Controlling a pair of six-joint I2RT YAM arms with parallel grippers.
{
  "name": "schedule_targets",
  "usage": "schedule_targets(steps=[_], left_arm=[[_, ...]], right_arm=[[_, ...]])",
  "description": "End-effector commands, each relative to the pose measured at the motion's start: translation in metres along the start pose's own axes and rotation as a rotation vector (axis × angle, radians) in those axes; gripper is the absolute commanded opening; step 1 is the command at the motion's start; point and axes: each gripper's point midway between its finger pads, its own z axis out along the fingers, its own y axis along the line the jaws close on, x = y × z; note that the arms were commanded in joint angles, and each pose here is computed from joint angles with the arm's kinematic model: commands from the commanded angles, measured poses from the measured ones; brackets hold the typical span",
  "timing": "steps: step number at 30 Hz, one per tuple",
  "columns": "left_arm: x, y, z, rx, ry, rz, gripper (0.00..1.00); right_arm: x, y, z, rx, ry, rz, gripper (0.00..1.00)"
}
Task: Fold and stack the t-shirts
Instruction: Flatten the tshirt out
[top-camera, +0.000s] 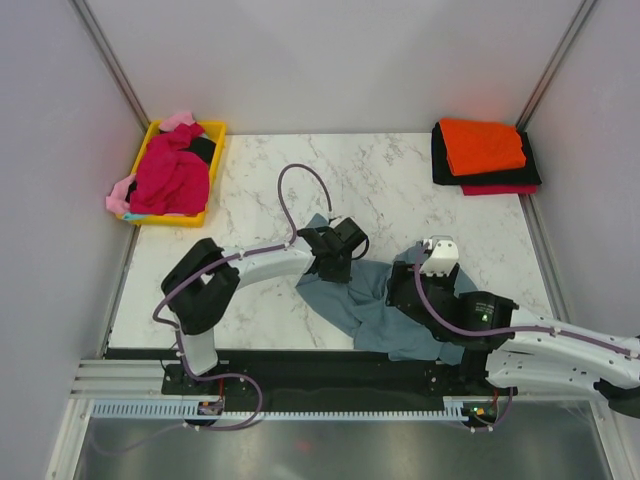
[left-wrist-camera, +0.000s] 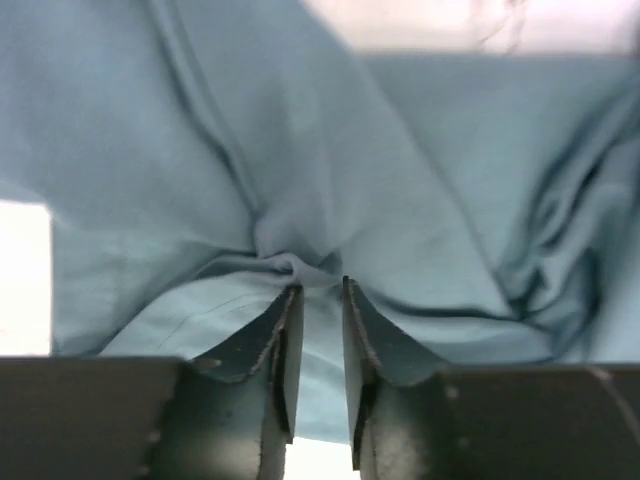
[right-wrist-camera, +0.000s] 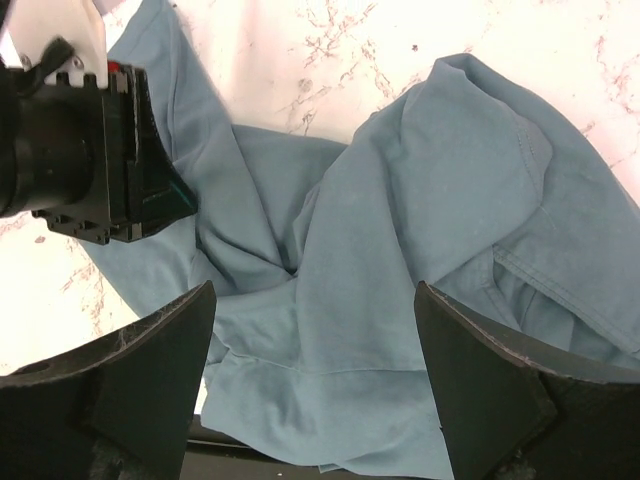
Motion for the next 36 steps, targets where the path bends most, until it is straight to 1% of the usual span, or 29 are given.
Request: schedule_targets(steps=[1, 2, 5, 6, 7, 9, 11, 13, 14, 15, 16, 17, 19, 20, 22, 23, 24, 26, 27, 28, 31, 34, 35, 36], left_arm=[[-0.009, 0.008, -0.009, -0.063, -0.039, -0.045, 0.27], [-0.007, 0.012, -0.011, -0.075, -0.034, -0.045, 0.27], [-0.005, 0.020, -0.019, -0.095, -0.043, -0.050, 0.16], [-0.001, 0.025, -0.019, -0.106, -0.037, -0.045, 0.08], [-0.001, 0.029, -0.022, -0.116, -0.046, -0.043, 0.02], [0.004, 0.037, -0.024, -0.138, -0.042, -0.039, 0.02], [-0.002, 0.041, -0.041, -0.138, -0.086, -0.063, 0.02], [-0.002, 0.055, -0.058, -0.170, -0.126, -0.099, 0.02], [-0.011, 0.058, -0.083, -0.141, -0.185, -0.134, 0.02], [-0.001, 0.072, -0.089, -0.168, -0.184, -0.147, 0.02], [0.000, 0.079, -0.097, -0.171, -0.211, -0.181, 0.02], [-0.002, 0.082, -0.119, -0.122, -0.260, -0.214, 0.02], [0.021, 0.098, -0.122, -0.119, -0.238, -0.245, 0.02], [0.029, 0.103, -0.124, -0.114, -0.234, -0.258, 0.02], [0.054, 0.118, -0.124, -0.112, -0.203, -0.302, 0.02], [0.069, 0.128, -0.118, -0.136, -0.175, -0.308, 0.02], [0.075, 0.129, -0.119, -0.119, -0.168, -0.339, 0.02], [0.091, 0.138, -0.113, -0.136, -0.141, -0.356, 0.02], [0.093, 0.138, -0.113, -0.128, -0.143, -0.376, 0.02], [0.096, 0.140, -0.112, -0.132, -0.138, -0.377, 0.02], [0.095, 0.143, -0.111, -0.143, -0.142, -0.365, 0.02], [0.093, 0.143, -0.112, -0.150, -0.147, -0.354, 0.02], [0.093, 0.142, -0.111, -0.150, -0.147, -0.354, 0.02], [0.093, 0.143, -0.111, -0.153, -0.146, -0.351, 0.02]], right_arm=[[-0.004, -0.010, -0.001, 0.019, -0.030, -0.010, 0.89], [-0.004, -0.010, -0.001, 0.018, -0.033, -0.006, 0.89], [-0.003, -0.012, -0.001, 0.022, -0.034, -0.010, 0.89], [-0.002, -0.011, 0.000, 0.022, -0.032, -0.010, 0.89], [-0.002, -0.012, 0.000, 0.025, -0.035, -0.009, 0.89], [0.000, -0.011, 0.002, 0.029, -0.031, -0.015, 0.88], [0.001, -0.010, 0.003, 0.031, -0.028, -0.017, 0.85], [0.004, -0.008, 0.005, 0.022, -0.021, -0.012, 0.82], [0.008, -0.006, 0.006, 0.018, -0.007, -0.020, 0.82], [0.015, -0.003, 0.007, 0.002, 0.020, -0.025, 0.82], [0.021, 0.001, 0.009, -0.002, 0.039, -0.029, 0.83], [0.024, 0.003, 0.010, -0.008, 0.054, -0.024, 0.85], [0.037, 0.008, 0.013, -0.028, 0.096, 0.003, 0.90], [0.042, 0.010, 0.014, -0.037, 0.110, 0.017, 0.94], [0.058, 0.013, 0.017, -0.056, 0.151, 0.033, 0.97], [0.064, 0.014, 0.018, -0.050, 0.165, 0.056, 0.98], [0.071, 0.011, 0.021, -0.035, 0.180, 0.049, 0.98], [0.083, 0.011, 0.026, -0.015, 0.218, 0.034, 0.98], [0.086, 0.016, 0.027, -0.025, 0.229, 0.031, 0.98], [0.098, 0.019, 0.028, -0.031, 0.275, 0.013, 0.97], [0.118, 0.022, 0.034, -0.036, 0.330, 0.004, 0.90], [0.124, 0.024, 0.037, -0.042, 0.330, 0.009, 0.84], [0.122, 0.024, 0.038, -0.043, 0.320, 0.012, 0.73], [0.120, 0.027, 0.039, -0.054, 0.312, 0.011, 0.66]])
